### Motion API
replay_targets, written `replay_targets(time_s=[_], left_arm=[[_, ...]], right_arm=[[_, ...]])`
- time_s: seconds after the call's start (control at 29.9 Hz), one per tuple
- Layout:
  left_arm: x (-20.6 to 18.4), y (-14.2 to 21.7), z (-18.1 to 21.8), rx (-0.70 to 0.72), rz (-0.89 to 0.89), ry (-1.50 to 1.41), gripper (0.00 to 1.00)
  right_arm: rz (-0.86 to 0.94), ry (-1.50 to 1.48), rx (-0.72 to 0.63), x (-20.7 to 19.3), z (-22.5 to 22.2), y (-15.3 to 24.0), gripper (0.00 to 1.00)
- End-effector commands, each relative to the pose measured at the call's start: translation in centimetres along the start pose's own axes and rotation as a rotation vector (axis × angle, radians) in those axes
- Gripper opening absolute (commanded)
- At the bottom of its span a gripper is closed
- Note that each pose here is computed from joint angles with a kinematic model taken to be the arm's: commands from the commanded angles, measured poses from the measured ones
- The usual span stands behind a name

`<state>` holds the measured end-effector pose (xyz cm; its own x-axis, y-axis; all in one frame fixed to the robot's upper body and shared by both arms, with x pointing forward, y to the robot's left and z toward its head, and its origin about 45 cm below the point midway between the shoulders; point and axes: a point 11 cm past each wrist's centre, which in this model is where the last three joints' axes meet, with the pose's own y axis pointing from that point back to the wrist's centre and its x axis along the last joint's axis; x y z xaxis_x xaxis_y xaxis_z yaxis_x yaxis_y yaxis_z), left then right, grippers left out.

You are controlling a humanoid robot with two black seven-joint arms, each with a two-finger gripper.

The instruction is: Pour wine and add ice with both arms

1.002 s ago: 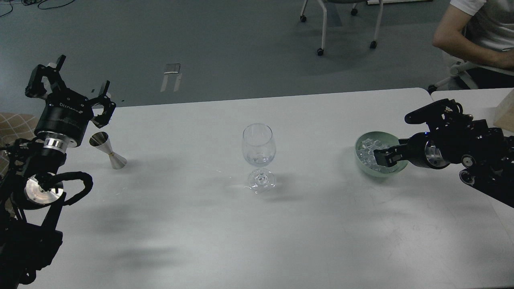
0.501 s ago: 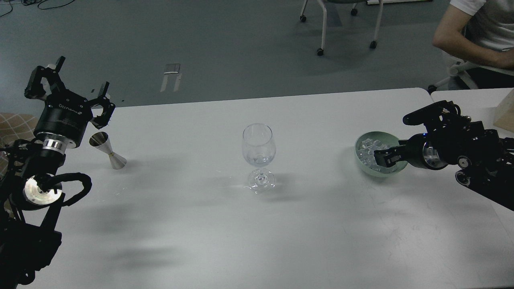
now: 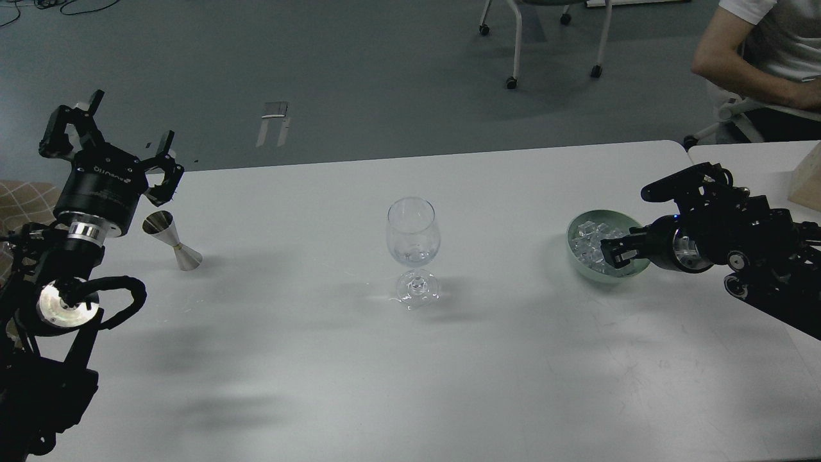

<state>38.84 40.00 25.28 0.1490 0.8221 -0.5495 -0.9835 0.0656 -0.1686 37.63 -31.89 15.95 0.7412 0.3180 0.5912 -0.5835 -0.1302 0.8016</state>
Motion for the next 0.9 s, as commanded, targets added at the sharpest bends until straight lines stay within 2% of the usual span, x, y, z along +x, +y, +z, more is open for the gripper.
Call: replay_targets(time_s=[0.0,0.13,0.3,0.63,0.87], left_arm=[[0.0,0.0,0.0,0.001,0.0,-0.001,0.98],[0.0,0.0,0.1,-0.002,0.0,-0.001,0.98],[0.0,0.0,0.1,-0.002,0.0,-0.001,0.98],[0.0,0.0,0.2,-0.003,-0.002,-0.002,0.98],[0.0,-0.1,0.3,-0.004,-0.002,-0.004,0.98]], right_arm=[[0.0,0.0,0.004,0.0,-0.1,0.0,0.53],[0.003,0.001,0.005,0.1,-0.2,0.1,0.52],[0.006,0.002,0.012,0.3,-0.3,0.2,0.39],[0.017,0.001,0.01,0.7,0.2,0.9,0.23],[0.028,0.001,0.007,1.0,0.6,1.4,0.22]])
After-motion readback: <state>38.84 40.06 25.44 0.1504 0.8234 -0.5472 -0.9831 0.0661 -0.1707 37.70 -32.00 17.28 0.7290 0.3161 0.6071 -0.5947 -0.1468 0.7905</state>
